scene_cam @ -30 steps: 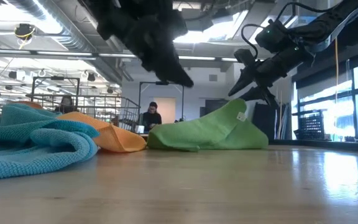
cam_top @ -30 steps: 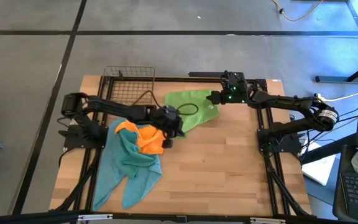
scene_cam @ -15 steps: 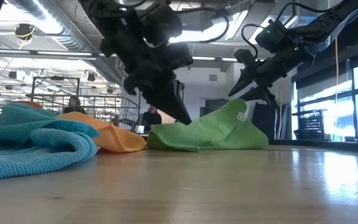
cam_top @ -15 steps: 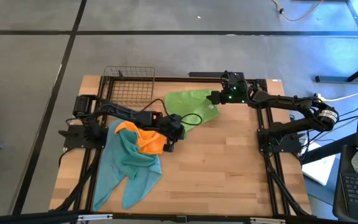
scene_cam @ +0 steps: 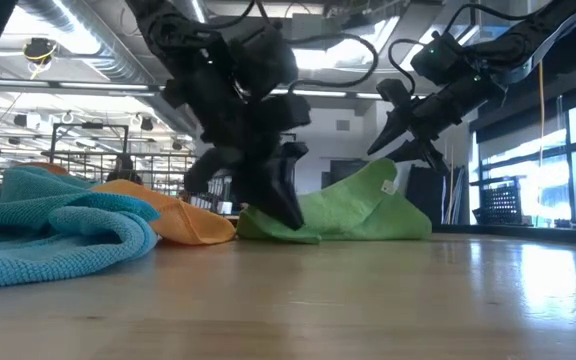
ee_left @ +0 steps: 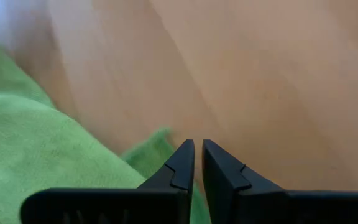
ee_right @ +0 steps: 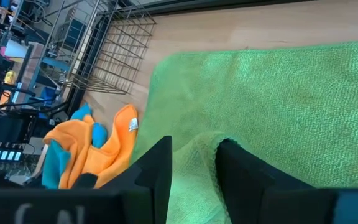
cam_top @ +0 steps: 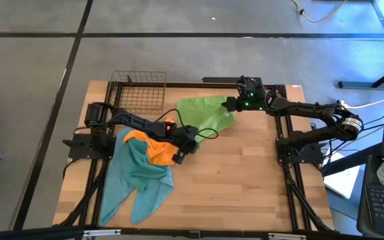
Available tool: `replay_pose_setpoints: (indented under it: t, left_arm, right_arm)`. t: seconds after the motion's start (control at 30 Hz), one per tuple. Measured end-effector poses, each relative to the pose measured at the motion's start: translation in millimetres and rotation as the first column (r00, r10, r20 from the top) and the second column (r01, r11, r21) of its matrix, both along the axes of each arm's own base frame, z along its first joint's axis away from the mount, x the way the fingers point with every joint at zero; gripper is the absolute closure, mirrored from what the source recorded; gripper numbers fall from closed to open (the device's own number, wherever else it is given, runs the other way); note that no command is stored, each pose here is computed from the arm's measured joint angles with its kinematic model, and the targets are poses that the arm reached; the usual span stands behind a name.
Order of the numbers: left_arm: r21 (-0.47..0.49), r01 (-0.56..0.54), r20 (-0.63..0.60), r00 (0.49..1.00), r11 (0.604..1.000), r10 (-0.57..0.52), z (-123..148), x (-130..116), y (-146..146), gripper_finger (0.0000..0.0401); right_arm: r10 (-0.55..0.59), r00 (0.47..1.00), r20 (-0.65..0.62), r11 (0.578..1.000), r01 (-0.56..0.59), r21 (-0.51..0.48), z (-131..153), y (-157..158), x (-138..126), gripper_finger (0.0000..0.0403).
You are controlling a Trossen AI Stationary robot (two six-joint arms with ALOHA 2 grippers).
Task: Fold microfiber towels
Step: Fold the green microfiber cloth
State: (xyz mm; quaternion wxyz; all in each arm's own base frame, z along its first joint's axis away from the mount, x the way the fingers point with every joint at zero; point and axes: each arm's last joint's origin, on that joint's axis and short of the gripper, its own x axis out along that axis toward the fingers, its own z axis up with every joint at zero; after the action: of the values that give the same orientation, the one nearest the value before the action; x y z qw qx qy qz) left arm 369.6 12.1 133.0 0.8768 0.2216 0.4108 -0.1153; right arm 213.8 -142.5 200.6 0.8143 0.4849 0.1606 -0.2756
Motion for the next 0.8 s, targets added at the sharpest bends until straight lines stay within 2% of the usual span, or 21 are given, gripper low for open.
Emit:
replay_pose_setpoints:
  t: [0.2, 0.27, 0.37, 0.53, 0.8]
  left_arm:
    - [0.041, -0.032, -0.005, 0.999, 0.999, 0.032, -3, 4, 2, 0.0331]
    - [0.062, -0.050, -0.042, 0.998, 0.997, 0.052, -7, 3, 3, 0.0319]
    - [0.040, -0.062, -0.038, 0.997, 0.997, 0.063, -8, 11, 5, 0.0307]
    - [0.005, -0.100, -0.076, 0.992, 0.995, 0.100, -18, 19, 7, 0.0304]
    - [-0.013, -0.173, -0.068, 0.983, 0.985, 0.172, -14, 24, 8, 0.0312]
  right_arm:
    - [0.011, 1.000, 0.009, 1.000, -0.011, 0.003, 1, 0, 0, 0.0280]
    - [0.015, 1.000, 0.011, 1.000, -0.015, 0.005, 0, 0, 0, 0.0280]
    - [0.020, 1.000, 0.013, 1.000, -0.020, 0.007, 1, 1, 1, 0.0280]
    - [0.038, 0.999, 0.024, 0.999, -0.038, 0.013, 1, 1, 1, 0.0280]
    - [0.054, 0.998, 0.027, 0.998, -0.055, 0.021, 1, 1, 1, 0.0280]
